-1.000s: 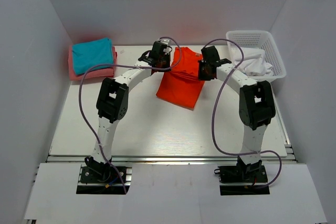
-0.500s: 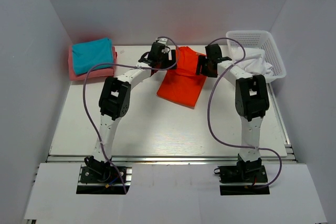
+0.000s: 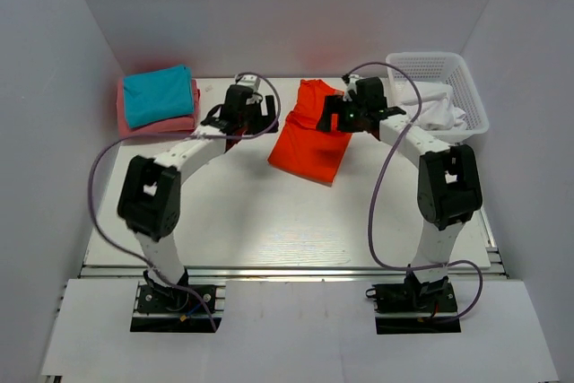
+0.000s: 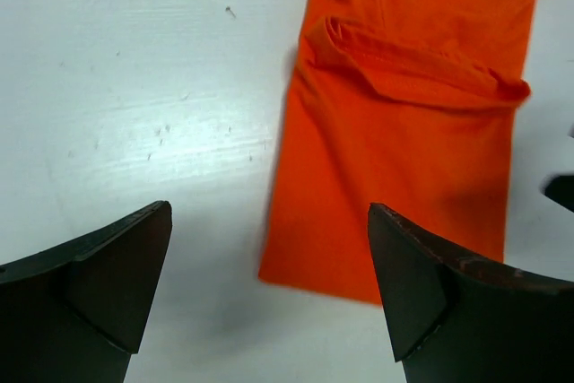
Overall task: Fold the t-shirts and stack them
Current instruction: Fold the folded rectangular tshirt in 1/3 of the way
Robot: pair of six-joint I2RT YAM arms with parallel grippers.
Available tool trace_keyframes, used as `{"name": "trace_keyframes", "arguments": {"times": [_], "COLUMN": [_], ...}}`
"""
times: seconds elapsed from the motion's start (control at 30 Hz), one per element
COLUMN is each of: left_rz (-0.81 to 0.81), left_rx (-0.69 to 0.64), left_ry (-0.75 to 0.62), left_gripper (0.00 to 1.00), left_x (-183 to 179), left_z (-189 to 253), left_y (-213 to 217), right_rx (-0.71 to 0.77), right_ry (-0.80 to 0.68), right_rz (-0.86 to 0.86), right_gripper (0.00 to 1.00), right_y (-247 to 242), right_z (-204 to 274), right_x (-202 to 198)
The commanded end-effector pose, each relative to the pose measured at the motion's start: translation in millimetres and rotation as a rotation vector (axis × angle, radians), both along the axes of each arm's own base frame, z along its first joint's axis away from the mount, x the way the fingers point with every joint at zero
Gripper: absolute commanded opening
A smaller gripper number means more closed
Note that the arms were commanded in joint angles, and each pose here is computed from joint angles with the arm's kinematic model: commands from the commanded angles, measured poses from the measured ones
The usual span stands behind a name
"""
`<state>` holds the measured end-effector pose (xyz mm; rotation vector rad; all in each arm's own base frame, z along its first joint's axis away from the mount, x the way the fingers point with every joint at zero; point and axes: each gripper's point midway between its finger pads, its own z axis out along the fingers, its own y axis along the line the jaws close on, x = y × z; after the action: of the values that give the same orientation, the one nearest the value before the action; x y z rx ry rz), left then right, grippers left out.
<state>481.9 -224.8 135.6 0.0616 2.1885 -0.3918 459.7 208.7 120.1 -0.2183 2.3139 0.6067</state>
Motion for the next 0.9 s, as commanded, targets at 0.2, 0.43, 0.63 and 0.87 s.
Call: {"name": "trace_keyframes", "arguments": {"times": [0.2,0.43,0.63,0.87], "left_rz": [0.018,0.074,0.089,0.101], "left_rx": [-0.001,0.025,0.044,0.074], "left_ry": [0.049,0.108,0.119,0.131], "left_gripper": [1.00,1.00,1.00,1.00], "left_x": [-110.9,-140.4,-143.9,-141.5], "left_z": [-1.0,-13.7,-14.9,-18.2], "left_y": [44.9,65.6,70.9,74.6], "right_rx": [0.114,0.095,0.058,-0.113], "right_ry": [-0.081,-0.078,-0.114,-0.310], "right_rz": [0.340,0.334,0.162,-0.054], "right_gripper": [0.90,0.90,0.90,0.90], "right_y": [103.5,140.2,129.2,90.3], "right_z": [3.5,-29.6,-49.3,-25.7], "right_x": [-6.2,28.7,70.7,124.4]}}
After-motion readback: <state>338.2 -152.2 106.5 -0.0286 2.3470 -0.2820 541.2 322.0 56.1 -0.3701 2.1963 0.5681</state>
